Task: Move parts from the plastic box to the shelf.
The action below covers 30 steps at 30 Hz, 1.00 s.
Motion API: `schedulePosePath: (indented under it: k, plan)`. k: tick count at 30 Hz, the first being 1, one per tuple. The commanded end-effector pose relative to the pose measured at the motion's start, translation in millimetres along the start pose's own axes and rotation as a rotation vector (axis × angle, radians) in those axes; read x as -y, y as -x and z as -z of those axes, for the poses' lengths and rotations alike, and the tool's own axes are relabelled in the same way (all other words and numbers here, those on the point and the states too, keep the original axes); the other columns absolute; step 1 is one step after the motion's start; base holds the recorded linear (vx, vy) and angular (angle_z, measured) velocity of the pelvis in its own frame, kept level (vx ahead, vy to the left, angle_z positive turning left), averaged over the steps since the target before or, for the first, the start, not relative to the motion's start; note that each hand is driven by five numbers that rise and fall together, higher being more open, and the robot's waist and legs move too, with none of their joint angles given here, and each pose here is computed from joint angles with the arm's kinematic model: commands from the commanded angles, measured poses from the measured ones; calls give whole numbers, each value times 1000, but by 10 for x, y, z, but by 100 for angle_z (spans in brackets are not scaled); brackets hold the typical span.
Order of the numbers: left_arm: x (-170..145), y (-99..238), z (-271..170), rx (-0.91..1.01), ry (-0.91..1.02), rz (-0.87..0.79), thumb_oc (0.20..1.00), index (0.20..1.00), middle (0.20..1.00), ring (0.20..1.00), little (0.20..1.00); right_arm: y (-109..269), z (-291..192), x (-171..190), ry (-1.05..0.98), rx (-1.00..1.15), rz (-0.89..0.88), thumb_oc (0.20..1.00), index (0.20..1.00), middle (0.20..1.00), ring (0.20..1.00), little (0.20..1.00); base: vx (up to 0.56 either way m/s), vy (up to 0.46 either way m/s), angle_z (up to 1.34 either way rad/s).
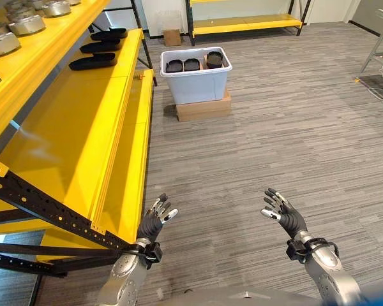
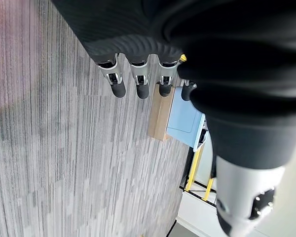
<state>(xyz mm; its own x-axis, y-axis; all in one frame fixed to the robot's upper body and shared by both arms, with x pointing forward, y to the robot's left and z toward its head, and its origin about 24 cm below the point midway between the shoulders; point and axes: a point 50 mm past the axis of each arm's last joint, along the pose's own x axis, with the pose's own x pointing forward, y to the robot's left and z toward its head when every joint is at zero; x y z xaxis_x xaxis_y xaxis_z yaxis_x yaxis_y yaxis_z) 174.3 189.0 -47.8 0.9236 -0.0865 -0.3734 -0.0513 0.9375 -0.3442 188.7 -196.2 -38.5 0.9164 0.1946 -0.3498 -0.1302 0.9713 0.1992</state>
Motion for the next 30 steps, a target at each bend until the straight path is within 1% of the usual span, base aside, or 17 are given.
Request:
schedulePosePath:
  k: [1, 6, 8, 12, 16, 19, 21, 22, 23, 26, 30]
  plan:
    - [20, -134, -312, 135, -2, 40, 1000, 1000, 1000, 1000, 1000, -77, -270, 37, 34, 114, -28, 1000, 1000, 1000, 1000, 1000, -24, -205, 7]
    - [30, -125, -268, 119, 31, 39, 1000, 1000, 1000, 1000, 1000, -52, -279, 70, 43, 116, -21, 1000, 1000, 1000, 1000, 1000, -19, -237, 10]
    - [22, -93, -194, 99, 75, 17, 1000, 1000, 1000, 1000, 1000, -15, -277, 113, 58, 114, -1, 1000, 1000, 1000, 1000, 1000, 14, -160, -15]
    - [-5, -83, -200, 102, 67, 7, 1000, 1000, 1000, 1000, 1000, -37, -348, 160, 80, 138, 20, 1000, 1000, 1000, 1000, 1000, 154, 4, 10]
    - [34, -128, -210, 109, 40, 19, 1000, 1000, 1000, 1000, 1000, -52, -330, 192, 99, 136, 52, 1000, 1000, 1000, 1000, 1000, 212, 35, 10]
    - [63, -152, -240, 135, 69, 7, 1000, 1000, 1000, 1000, 1000, -157, -360, 59, 115, 146, 6, 1000, 1000, 1000, 1000, 1000, 411, 128, -41]
    - [60, -170, -265, 145, 73, 2, 1000, 1000, 1000, 1000, 1000, -207, -372, -3, 96, 154, -10, 1000, 1000, 1000, 1000, 1000, 519, 227, -117]
    - [28, -184, -340, 170, 58, -11, 1000, 1000, 1000, 1000, 1000, -282, -410, -132, 97, 168, -58, 1000, 1000, 1000, 1000, 1000, 563, 274, -127]
    - [10, -183, -360, 177, 51, -23, 1000, 1000, 1000, 1000, 1000, -303, -413, -176, 98, 168, -75, 1000, 1000, 1000, 1000, 1000, 527, 264, -58]
    - [-7, -201, -473, 216, 35, -36, 1000, 1000, 1000, 1000, 1000, -374, -461, -310, 95, 185, -121, 1000, 1000, 1000, 1000, 1000, 316, 157, -13]
    - [17, -240, -528, 223, -4, -33, 1000, 1000, 1000, 1000, 1000, -377, -428, -367, 92, 173, -133, 1000, 1000, 1000, 1000, 1000, 271, 188, 27]
